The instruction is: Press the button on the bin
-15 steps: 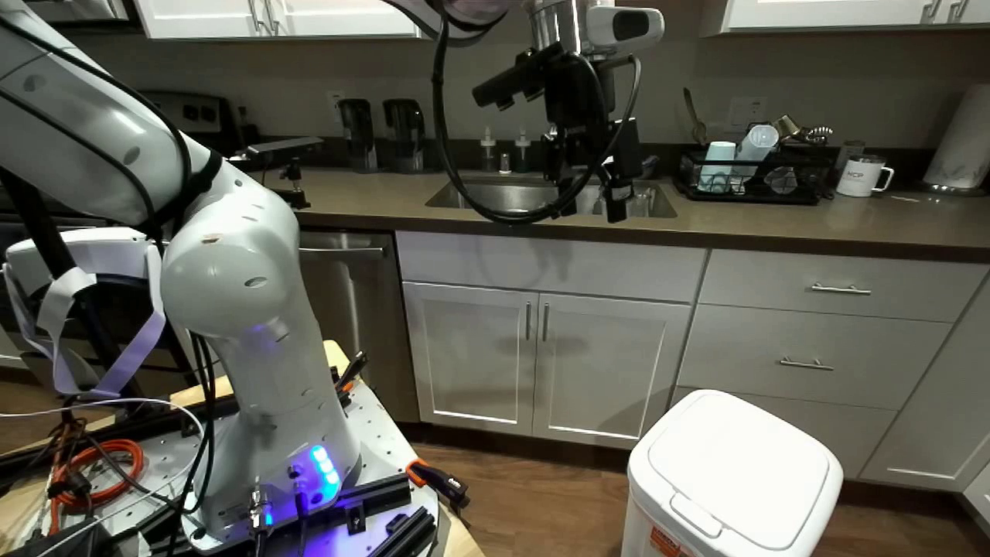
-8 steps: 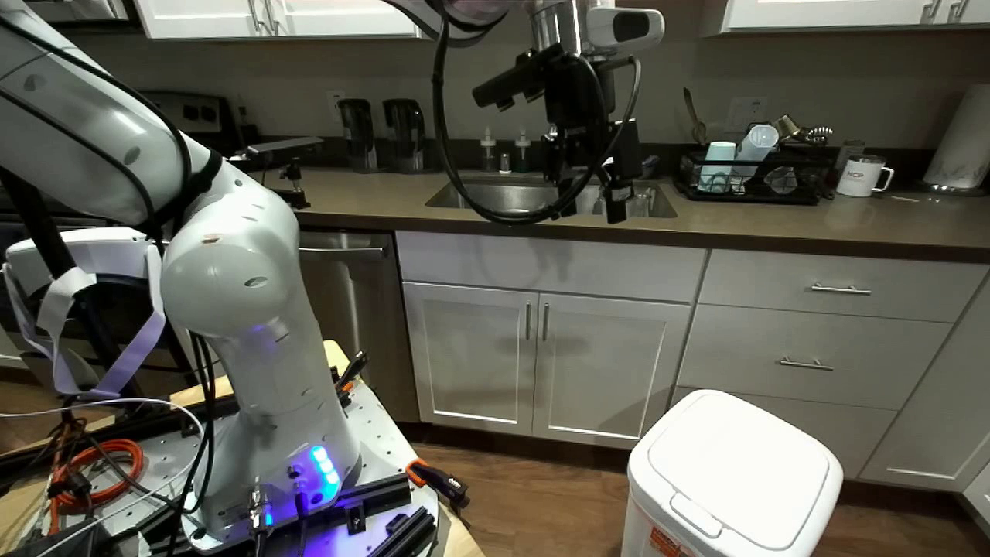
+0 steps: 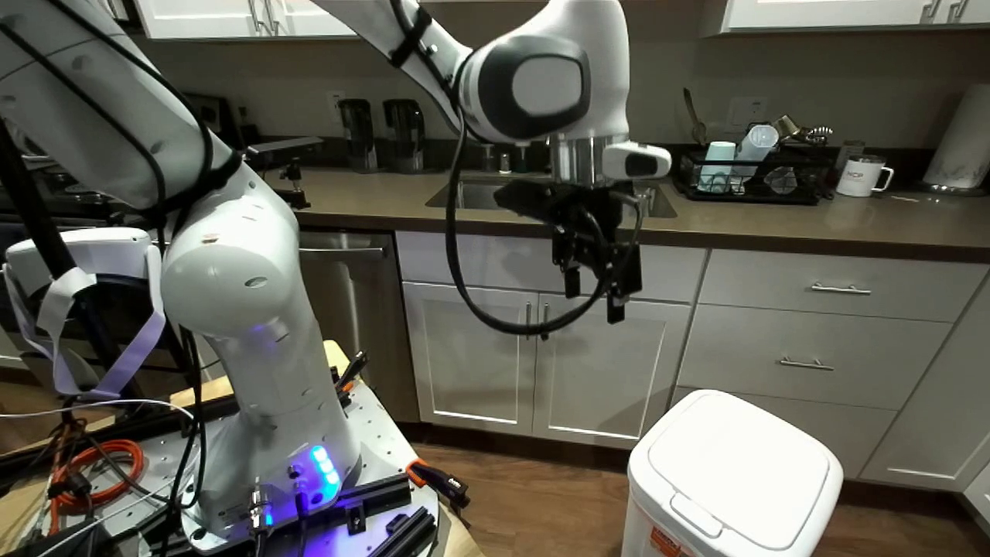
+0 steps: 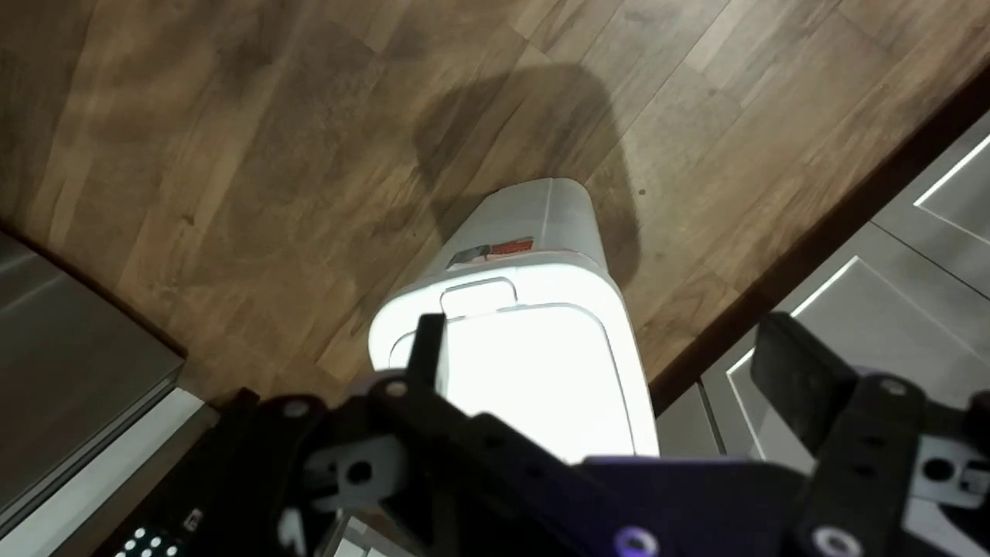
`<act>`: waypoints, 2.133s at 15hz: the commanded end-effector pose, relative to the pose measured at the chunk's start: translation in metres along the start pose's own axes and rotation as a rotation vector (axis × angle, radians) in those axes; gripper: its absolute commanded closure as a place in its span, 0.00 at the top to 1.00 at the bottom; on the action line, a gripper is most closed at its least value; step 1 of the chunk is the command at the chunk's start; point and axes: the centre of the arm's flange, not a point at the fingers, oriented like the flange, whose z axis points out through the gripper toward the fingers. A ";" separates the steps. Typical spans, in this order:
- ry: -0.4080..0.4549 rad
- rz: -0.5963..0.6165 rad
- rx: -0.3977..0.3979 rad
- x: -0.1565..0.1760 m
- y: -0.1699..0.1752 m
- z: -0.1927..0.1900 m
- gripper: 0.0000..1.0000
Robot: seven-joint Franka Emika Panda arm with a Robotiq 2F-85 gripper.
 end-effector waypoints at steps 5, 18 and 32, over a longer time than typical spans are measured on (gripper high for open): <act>-0.060 0.024 0.099 0.049 0.009 0.172 1.00; -0.189 -0.146 0.152 0.175 0.014 0.362 1.00; -0.226 -0.065 0.132 0.208 0.109 0.407 1.00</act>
